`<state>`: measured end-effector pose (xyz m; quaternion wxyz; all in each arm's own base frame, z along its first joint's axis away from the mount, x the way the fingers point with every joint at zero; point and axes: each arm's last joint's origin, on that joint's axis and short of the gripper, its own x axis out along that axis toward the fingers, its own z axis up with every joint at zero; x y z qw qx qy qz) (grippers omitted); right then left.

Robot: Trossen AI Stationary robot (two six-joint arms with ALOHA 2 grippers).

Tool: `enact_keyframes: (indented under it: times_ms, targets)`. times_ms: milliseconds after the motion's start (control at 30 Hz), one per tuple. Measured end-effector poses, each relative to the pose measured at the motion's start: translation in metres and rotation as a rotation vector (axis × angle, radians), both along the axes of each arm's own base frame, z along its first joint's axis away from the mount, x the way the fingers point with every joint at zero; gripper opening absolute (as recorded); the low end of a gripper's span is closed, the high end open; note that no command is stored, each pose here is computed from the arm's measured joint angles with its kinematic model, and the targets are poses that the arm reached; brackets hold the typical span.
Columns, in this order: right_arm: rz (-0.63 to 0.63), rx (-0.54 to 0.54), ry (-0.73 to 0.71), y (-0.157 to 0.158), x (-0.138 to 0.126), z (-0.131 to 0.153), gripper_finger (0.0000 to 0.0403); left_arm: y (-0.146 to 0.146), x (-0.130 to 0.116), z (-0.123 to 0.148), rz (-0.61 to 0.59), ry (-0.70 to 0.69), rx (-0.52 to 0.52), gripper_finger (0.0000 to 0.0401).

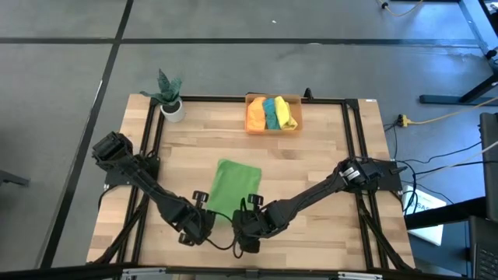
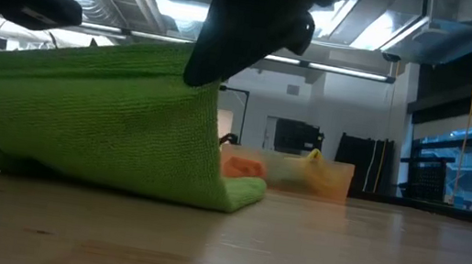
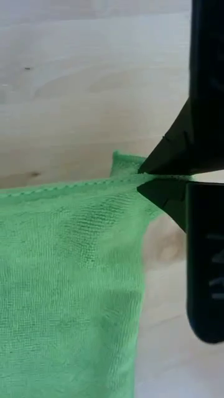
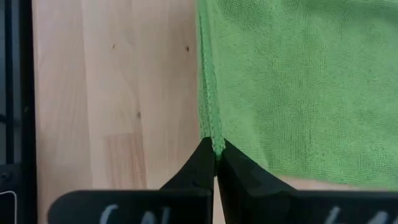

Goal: Roll microfiber towels into tight, uniform cylinder then place into a basket
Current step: Roll the green microfiber towel

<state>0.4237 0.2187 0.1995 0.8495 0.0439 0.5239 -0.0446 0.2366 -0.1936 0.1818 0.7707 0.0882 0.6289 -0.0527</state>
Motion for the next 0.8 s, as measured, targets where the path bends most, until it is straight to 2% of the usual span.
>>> enact_keyframes:
  times_ms: [133,533,800]
  targets:
    - [-0.004,-0.002,0.001,0.002,-0.001,0.000,0.0008,0.006,0.003,0.000,0.000,-0.006,0.029,0.0000]
    - [-0.191,-0.133,0.000,-0.004,-0.010,-0.002,0.0008,0.016,0.009,0.000,0.038,-0.074,0.134,0.0000]
    - [-0.215,-0.141,0.021,-0.005,-0.010,-0.010,0.0008,0.016,0.014,0.000,0.017,-0.110,0.134,0.0000]
